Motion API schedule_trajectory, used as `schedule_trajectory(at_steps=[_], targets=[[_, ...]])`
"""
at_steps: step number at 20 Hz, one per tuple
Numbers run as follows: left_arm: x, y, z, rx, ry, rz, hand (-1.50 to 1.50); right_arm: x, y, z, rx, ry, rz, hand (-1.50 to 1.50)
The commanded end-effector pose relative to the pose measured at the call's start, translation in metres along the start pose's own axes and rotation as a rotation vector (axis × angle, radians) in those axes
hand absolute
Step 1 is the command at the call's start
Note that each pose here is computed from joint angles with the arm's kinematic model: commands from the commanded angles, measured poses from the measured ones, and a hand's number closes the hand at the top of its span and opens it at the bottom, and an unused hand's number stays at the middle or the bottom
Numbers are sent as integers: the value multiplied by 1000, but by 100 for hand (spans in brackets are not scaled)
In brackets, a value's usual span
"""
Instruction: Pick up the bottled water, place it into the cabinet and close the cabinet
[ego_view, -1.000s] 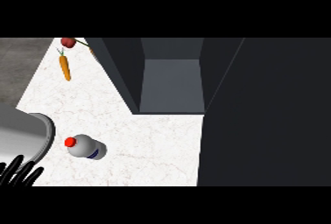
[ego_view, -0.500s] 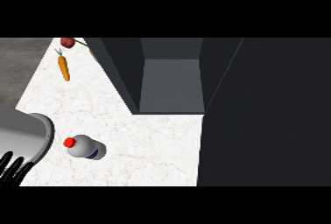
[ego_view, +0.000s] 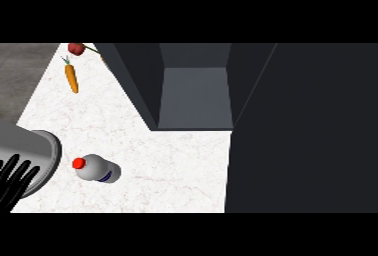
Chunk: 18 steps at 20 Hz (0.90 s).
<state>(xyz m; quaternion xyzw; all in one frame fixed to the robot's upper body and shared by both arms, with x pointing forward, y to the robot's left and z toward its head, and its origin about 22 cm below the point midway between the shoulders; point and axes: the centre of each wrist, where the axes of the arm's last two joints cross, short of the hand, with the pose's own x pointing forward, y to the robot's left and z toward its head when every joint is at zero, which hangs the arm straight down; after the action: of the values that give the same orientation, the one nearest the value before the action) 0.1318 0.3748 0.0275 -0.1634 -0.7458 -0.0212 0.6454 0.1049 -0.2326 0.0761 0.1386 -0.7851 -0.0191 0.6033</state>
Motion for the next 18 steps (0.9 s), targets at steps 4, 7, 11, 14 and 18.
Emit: schedule_trajectory(at_steps=[4, 7, 11, 14, 18], targets=[[-30, 13, -29, 0, 30, -36, -150, -10, 21, -1, 15, -8, -5, -150], [-22, 25, -26, -19, 35, -90, -150, -6, 6, -4, 7, 7, -13, -150], [-66, 37, -42, 2, 89, -70, -150, -2, -3, 10, 36, -3, 0, -150], [-83, 39, -37, 5, 123, -27, -150, 4, -3, 21, 24, 2, -7, -150], [-97, 53, -50, 61, 149, -17, -150, 16, 9, 14, 29, -16, -21, -150]])
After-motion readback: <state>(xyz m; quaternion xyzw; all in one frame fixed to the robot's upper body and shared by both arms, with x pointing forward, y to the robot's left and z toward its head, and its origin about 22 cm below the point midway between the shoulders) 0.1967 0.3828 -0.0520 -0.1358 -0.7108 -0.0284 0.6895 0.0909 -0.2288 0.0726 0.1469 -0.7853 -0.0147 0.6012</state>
